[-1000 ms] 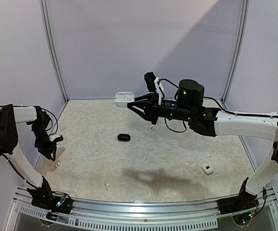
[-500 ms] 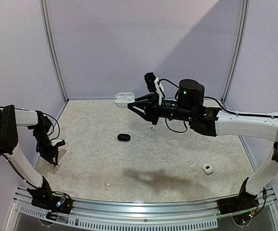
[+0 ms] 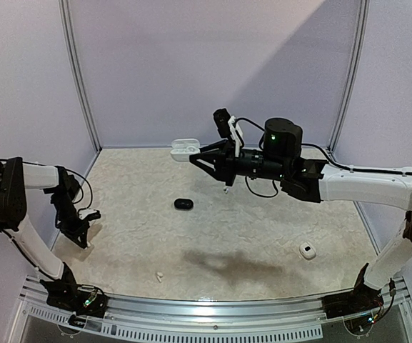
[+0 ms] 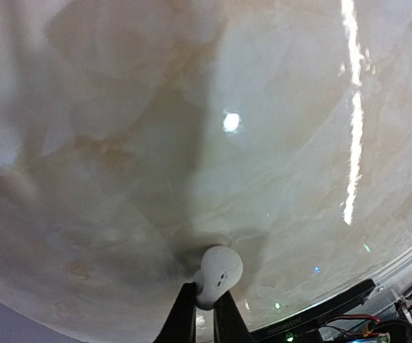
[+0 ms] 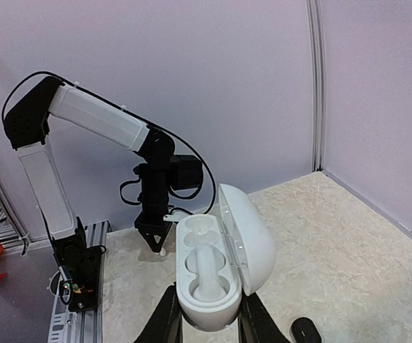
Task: Insert the wireless bluetooth earbuds into the charging case
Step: Pick up the left earbud from the center of the board.
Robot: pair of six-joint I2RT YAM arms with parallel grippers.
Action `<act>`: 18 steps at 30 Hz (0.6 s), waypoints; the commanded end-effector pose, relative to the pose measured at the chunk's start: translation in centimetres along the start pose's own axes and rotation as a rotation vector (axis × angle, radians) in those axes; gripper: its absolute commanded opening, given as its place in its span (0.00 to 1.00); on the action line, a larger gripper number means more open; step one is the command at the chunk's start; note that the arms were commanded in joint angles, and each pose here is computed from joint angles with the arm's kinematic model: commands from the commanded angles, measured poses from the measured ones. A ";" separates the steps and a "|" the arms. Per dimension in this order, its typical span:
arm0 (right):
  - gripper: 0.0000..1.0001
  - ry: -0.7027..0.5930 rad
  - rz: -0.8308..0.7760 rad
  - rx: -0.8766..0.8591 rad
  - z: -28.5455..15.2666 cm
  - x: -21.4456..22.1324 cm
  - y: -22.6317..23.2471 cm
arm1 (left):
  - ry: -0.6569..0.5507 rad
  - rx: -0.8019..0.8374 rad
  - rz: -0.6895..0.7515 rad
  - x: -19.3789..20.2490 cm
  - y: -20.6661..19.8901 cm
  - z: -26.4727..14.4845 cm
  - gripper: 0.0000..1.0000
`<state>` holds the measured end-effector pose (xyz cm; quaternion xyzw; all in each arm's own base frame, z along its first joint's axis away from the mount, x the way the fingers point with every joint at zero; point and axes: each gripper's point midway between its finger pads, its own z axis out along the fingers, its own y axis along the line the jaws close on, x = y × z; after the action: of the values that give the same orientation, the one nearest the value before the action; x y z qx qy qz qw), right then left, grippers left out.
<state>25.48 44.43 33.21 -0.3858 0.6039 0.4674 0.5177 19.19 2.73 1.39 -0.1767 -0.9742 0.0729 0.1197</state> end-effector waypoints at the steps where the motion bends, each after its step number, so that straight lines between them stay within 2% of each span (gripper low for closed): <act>1: 0.00 -0.033 -0.013 0.004 -0.7 -1.8 0.1 | -0.067 -0.006 0.029 -1.2 -0.2 -0.4 0.00; 6: 0.00 -0.025 -0.011 -0.001 -0.5 -1.6 0.1 | -0.107 0.024 0.061 -1.5 -1.1 -1.8 0.00; 10: 0.00 0.002 -0.014 -0.035 -0.2 -0.6 0.5 | -0.161 0.077 0.149 -2.1 -3.3 -4.5 0.00; 14: 0.00 0.050 -0.048 -0.096 0.2 1.0 1.1 | -0.257 0.072 0.322 -3.6 -6.9 -10.3 0.00; 18: 0.00 0.089 -0.134 -0.152 0.8 2.4 1.6 | -0.352 0.075 0.523 -3.9 -12.3 -16.7 0.00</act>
<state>24.22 44.89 32.38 -0.4286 0.5874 0.4709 0.4995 25.56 -3.71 12.49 -0.3207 -0.9395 0.1115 -0.0460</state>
